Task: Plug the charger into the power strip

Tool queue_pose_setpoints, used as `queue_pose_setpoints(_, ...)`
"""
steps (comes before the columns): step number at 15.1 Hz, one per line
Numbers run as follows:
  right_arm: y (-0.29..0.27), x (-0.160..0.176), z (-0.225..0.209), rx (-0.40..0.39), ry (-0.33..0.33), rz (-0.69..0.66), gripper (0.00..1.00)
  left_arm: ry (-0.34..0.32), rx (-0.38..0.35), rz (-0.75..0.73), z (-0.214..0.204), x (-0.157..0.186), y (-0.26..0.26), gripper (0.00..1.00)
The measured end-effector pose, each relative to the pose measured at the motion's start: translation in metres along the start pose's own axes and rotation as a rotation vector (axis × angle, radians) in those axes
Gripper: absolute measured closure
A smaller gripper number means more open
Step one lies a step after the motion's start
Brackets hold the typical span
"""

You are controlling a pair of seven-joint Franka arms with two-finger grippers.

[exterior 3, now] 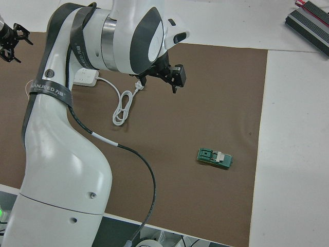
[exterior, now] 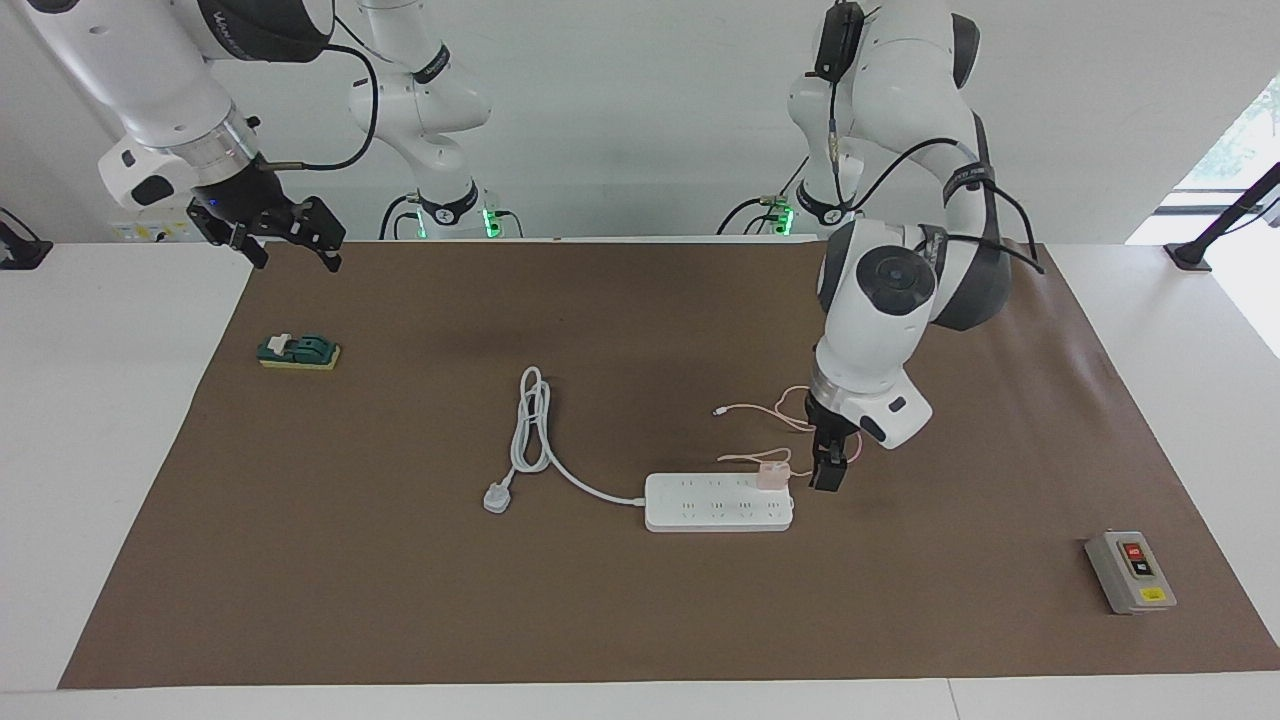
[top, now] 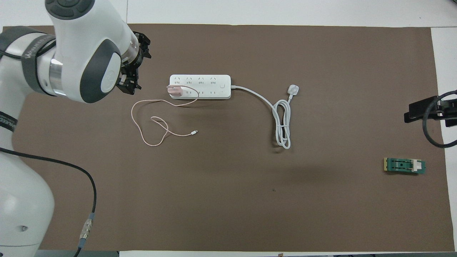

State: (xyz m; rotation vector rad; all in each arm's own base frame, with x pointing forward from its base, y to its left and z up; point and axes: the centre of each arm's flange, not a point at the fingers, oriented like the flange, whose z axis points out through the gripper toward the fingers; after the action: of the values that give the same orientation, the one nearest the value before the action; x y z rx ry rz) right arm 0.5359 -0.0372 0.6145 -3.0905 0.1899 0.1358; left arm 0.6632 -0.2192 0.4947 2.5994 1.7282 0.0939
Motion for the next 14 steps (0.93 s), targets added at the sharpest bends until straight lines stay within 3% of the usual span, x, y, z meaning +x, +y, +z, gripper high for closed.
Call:
queue_pose_setpoints(8, 0.0, 0.0, 0.0, 0.0, 0.0, 0.0, 0.0, 0.075, 0.011, 0.531, -0.099, 0.161, -0.076, 0.0)
queue_pose_setpoints(11, 0.0, 0.0, 0.0, 0.0, 0.0, 0.0, 0.0, 0.045, 0.056, 0.642, -0.125, 0.193, -0.113, 0.0)
queue_pose_setpoints(14, 0.0, 0.0, 0.0, 0.0, 0.0, 0.0, 0.0, 0.022, 0.079, 0.707, -0.145, 0.193, -0.136, 0.0)
